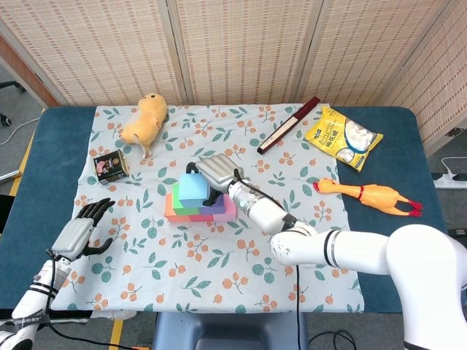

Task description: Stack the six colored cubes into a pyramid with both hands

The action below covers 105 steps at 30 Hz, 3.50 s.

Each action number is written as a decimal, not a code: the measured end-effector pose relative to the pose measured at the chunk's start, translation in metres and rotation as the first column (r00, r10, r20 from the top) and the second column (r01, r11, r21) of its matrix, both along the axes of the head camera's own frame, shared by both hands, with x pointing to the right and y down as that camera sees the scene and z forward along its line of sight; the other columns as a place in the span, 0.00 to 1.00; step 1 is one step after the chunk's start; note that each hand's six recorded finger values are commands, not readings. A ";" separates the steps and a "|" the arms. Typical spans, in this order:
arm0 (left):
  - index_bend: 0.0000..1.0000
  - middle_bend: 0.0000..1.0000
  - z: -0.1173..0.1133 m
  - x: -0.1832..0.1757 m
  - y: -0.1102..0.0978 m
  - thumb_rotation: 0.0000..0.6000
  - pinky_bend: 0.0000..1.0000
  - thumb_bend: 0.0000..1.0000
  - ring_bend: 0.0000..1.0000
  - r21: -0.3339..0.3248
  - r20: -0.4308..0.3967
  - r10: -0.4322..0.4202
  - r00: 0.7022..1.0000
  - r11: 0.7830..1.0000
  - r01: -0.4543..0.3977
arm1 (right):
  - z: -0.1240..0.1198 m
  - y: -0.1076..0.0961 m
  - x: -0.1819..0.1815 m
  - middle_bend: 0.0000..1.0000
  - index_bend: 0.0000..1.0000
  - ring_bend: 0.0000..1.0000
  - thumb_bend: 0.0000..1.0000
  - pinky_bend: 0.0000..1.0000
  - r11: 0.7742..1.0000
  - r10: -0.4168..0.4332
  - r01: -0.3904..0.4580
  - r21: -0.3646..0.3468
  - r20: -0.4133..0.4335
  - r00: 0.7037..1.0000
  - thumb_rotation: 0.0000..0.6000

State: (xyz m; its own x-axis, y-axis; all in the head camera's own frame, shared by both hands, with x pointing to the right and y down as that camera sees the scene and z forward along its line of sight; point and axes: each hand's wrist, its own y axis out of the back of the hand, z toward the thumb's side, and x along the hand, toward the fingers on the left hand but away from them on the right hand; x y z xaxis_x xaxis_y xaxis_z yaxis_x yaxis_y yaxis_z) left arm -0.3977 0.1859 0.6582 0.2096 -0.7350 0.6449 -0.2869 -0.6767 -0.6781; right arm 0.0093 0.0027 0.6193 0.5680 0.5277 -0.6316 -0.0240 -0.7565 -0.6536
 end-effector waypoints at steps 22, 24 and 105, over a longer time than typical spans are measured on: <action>0.02 0.00 0.004 -0.001 0.002 1.00 0.01 0.40 0.00 -0.008 -0.004 0.004 1.000 1.000 -0.004 | 0.001 -0.001 0.001 0.42 0.25 0.29 0.12 0.35 1.000 0.025 -0.025 -0.002 -0.009 1.000 1.00; 0.02 0.00 0.004 -0.001 0.002 1.00 0.01 0.40 0.00 -0.008 -0.005 0.004 1.000 1.000 -0.004 | 0.002 -0.001 0.001 0.42 0.25 0.29 0.12 0.35 1.000 0.025 -0.025 -0.004 -0.009 1.000 1.00; 0.02 0.00 0.006 0.005 -0.001 1.00 0.01 0.40 0.00 -0.003 -0.003 0.023 1.000 1.000 -0.023 | 0.002 0.006 0.003 0.16 0.00 0.09 0.09 0.18 1.000 -0.013 0.013 0.009 -0.014 1.000 1.00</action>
State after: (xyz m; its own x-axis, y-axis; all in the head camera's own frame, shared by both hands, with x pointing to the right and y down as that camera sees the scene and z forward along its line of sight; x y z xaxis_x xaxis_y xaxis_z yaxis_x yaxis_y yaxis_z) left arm -0.3923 0.1845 0.6645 0.2282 -0.7278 0.6467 -0.2732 -0.6854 -0.6750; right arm 0.0122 0.0091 0.6214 0.5660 0.5262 -0.6346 -0.0427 -0.7500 -0.6600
